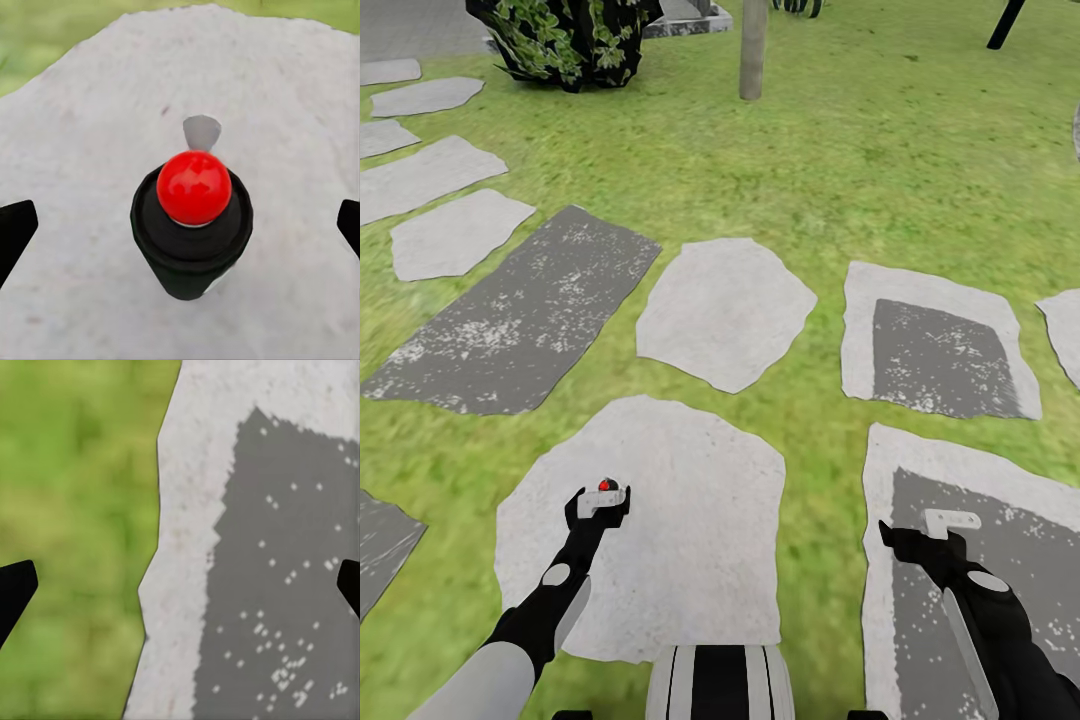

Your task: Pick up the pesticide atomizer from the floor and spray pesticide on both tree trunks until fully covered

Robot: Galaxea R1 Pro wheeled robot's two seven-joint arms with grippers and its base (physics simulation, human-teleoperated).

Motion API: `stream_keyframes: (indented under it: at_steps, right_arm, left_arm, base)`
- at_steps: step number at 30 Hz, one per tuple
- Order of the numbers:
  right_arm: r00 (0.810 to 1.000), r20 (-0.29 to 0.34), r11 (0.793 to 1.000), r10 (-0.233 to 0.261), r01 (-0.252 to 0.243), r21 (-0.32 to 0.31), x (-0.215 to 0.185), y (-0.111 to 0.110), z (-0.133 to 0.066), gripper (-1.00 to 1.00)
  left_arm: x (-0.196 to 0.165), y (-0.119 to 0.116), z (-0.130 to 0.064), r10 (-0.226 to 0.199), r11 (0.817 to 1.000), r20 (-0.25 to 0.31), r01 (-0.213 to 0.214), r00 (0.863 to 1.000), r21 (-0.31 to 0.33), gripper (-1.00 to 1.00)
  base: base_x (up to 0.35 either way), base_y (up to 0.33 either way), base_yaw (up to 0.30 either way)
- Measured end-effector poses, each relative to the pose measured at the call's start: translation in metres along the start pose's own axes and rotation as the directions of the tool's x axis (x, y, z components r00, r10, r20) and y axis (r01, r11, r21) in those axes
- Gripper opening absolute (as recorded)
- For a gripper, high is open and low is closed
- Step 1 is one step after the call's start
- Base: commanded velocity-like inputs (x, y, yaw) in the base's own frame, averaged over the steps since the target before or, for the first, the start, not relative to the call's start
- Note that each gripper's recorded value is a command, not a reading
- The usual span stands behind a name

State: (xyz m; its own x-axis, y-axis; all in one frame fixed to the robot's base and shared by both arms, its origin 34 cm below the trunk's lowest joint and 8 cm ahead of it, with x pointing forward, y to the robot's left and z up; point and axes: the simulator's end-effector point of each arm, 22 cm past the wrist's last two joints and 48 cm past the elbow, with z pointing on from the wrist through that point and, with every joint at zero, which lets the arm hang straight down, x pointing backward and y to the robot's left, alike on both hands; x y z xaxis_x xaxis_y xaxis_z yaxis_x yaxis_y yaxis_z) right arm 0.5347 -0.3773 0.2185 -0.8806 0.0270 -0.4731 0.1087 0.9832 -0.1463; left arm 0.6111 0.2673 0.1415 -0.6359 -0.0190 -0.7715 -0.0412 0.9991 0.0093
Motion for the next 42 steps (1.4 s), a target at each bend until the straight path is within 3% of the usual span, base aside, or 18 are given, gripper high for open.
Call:
stream_keyframes:
  at_steps: [42]
  right_arm:
    - [1.0,-0.018,1.0,-0.004,0.004,0.0,0.009,0.001,0.005,1.0]
  left_arm:
    - [0.012,0.0,0.001,0.001,1.0,-0.02,-0.001,1.0,0.001,1.0]
  base:
    - [0.0,0.0,0.008]
